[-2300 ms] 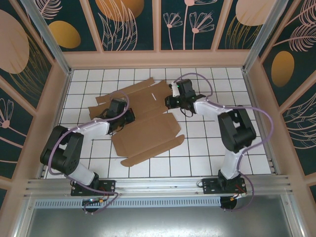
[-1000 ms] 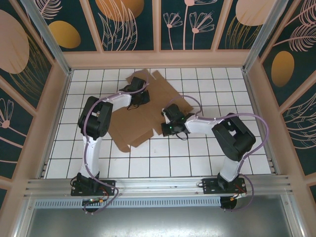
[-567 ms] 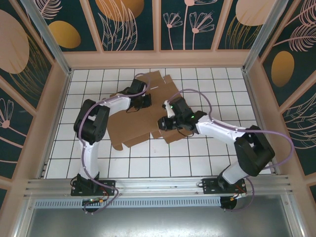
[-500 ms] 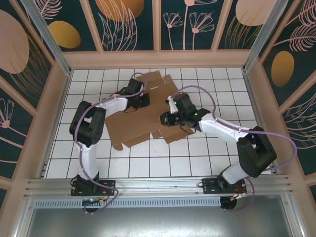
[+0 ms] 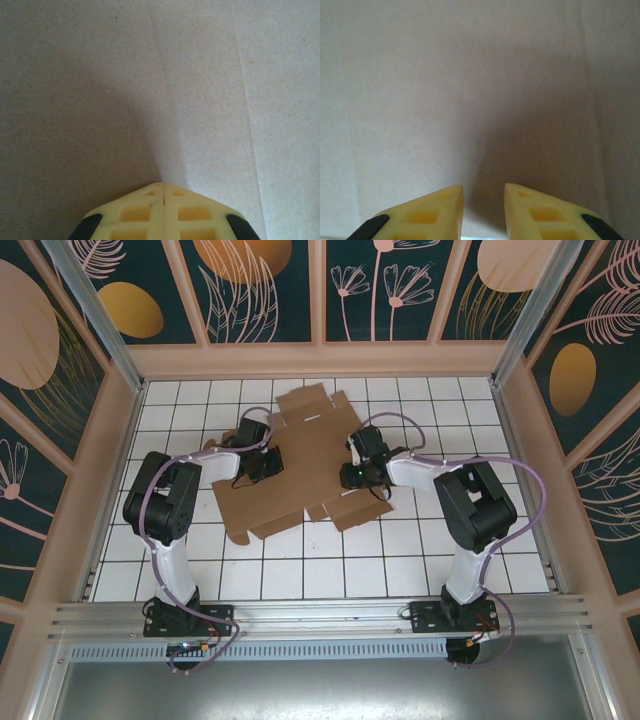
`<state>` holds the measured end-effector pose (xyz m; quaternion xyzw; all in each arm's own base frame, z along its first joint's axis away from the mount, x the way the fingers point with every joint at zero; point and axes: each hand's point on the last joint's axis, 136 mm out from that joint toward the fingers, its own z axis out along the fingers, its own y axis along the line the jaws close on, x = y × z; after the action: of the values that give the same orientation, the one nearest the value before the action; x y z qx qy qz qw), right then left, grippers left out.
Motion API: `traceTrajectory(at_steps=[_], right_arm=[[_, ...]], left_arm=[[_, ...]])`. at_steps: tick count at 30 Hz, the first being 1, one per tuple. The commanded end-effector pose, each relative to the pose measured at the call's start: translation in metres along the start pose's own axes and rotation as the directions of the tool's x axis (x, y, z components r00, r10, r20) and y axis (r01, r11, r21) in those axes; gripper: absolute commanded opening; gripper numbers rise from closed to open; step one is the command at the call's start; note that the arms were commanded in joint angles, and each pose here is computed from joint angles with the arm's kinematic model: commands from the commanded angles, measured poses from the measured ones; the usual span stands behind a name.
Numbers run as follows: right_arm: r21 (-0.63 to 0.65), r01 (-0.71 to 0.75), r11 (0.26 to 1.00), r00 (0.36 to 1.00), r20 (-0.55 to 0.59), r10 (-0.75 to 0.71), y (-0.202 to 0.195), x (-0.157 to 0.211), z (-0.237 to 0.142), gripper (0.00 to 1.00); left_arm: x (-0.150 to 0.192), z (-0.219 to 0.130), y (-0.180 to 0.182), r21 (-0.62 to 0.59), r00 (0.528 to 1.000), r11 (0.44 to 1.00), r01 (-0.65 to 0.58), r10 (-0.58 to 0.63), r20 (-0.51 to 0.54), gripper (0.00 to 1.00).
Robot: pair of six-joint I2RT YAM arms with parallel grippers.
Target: Fold the paper box
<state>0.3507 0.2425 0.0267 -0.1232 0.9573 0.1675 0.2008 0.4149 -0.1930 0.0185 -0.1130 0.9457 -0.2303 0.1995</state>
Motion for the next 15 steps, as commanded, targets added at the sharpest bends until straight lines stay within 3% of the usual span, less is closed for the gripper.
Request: traceTrajectory(at_steps=[1,5,9,12,15], right_arm=[[-0.082,-0.010,0.997,0.999,-0.053,0.005,0.014,0.026,-0.008,0.28],[-0.288,0.028,0.957,0.998,-0.045,-0.043,0.047,0.030,-0.035,0.32],[-0.388,-0.015,0.922,0.993,0.104,0.060,0.032,-0.024,-0.075,0.65],[-0.349,-0.036,0.937,0.984,0.152,0.095,0.006,-0.052,-0.079,0.71],[-0.147,-0.059,0.987,0.975,0.204,0.088,-0.046,-0.074,-0.069,0.74]], left_arm=[[0.009,0.014,0.017,-0.064,0.999,0.998,-0.002,0.000,-0.038,0.00],[0.017,0.022,0.020,-0.071,0.996,0.997,-0.034,0.028,-0.090,0.00],[0.020,0.023,0.018,-0.055,0.992,0.997,-0.060,0.054,-0.110,0.00],[0.021,0.022,0.018,-0.055,0.991,0.996,-0.073,0.066,-0.115,0.00],[0.023,0.021,0.019,-0.049,0.990,0.995,-0.092,0.085,-0.113,0.00]])
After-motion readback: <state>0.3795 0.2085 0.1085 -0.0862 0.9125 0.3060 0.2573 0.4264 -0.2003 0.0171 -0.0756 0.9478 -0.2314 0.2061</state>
